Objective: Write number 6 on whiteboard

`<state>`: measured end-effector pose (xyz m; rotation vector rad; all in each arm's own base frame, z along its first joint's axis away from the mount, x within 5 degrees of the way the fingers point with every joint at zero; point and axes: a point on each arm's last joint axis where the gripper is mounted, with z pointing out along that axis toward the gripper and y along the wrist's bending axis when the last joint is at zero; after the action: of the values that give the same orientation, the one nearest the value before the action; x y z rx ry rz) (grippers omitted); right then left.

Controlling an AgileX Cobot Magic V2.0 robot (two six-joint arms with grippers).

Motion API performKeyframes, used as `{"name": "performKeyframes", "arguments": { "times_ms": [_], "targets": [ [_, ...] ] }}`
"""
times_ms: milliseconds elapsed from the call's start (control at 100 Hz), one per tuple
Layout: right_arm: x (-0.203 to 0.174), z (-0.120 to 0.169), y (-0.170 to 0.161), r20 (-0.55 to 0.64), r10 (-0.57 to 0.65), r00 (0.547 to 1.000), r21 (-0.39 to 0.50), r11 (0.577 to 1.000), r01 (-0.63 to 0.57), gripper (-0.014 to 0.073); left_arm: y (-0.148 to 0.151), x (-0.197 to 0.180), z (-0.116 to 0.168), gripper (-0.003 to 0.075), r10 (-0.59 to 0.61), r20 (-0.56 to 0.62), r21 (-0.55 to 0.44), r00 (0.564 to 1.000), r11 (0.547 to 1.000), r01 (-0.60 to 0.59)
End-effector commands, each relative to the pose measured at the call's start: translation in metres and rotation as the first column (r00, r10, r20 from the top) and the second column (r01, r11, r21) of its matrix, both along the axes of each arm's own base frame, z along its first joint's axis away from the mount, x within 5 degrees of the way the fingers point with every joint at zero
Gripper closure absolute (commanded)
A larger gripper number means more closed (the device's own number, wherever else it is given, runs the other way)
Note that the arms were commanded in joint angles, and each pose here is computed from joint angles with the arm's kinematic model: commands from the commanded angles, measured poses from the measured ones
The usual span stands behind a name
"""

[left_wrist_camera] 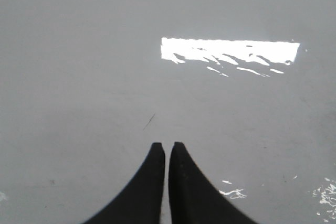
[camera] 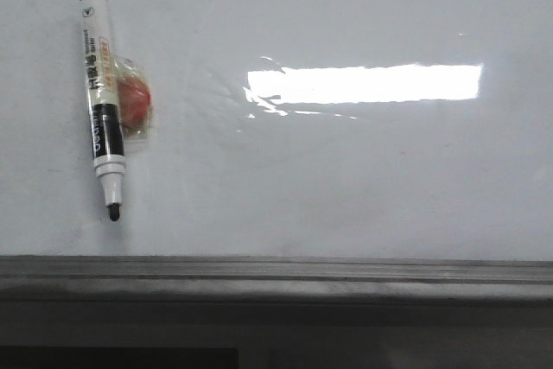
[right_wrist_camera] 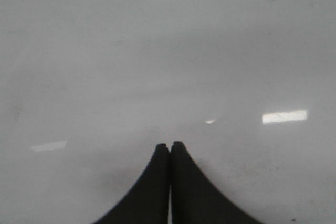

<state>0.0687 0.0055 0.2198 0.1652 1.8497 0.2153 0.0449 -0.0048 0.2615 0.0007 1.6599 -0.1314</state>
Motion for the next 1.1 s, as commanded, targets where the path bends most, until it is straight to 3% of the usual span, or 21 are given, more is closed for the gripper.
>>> {"name": "performKeyframes", "arguments": {
  "times_ms": [0,100,200,350,600,740,860,940,1090],
  "targets": [
    [0.005,0.017,-0.001,0.085,-0.011,0.996,0.001,1.000,0.011,0.0659,0.000,0.001,0.016,0.0613,-0.004,0.067,-0.024,0.998,1.000,0.006],
    [0.006,0.018,-0.001,0.088,-0.012,0.996,0.001,1.000,0.011,0.0659,0.000,0.002,0.015,0.0360,-0.003,0.076,-0.024,0.997,1.000,0.005],
    [0.006,0.018,-0.001,0.092,-0.012,0.996,0.002,1.000,0.012,0.0659,0.000,0.005,0.014,0.0239,0.002,0.143,-0.048,0.990,0.999,0.005],
    [0.006,0.019,-0.001,0.098,-0.013,0.995,0.002,1.000,0.013,0.0659,-0.001,0.008,0.020,0.0237,-0.012,0.255,0.008,0.967,1.000,0.010],
    [0.006,0.018,-0.001,0.099,-0.014,0.995,0.002,1.000,0.014,0.0659,-0.018,0.030,0.018,0.0237,-0.199,0.174,0.012,0.964,0.980,0.200],
    [0.006,0.018,-0.001,0.099,-0.014,0.995,0.002,1.000,0.014,0.0659,-0.038,0.040,0.014,0.0237,-0.361,0.122,-0.051,0.924,0.928,0.369],
    [0.006,0.018,-0.001,0.099,-0.014,0.995,0.002,1.000,0.014,0.0659,-0.059,0.044,0.005,0.0237,-0.502,0.041,-0.056,0.864,0.862,0.504],
    [0.006,0.018,-0.001,0.099,-0.014,0.995,0.002,1.000,0.014,0.0659,-0.072,0.045,0.001,0.0239,-0.570,0.006,-0.060,0.822,0.820,0.569],
    [0.006,0.018,-0.001,0.099,-0.014,0.995,0.002,1.000,0.014,0.0659,-0.090,0.051,-0.005,0.0276,-0.613,-0.025,-0.147,0.790,0.784,0.603]
  ]
}}
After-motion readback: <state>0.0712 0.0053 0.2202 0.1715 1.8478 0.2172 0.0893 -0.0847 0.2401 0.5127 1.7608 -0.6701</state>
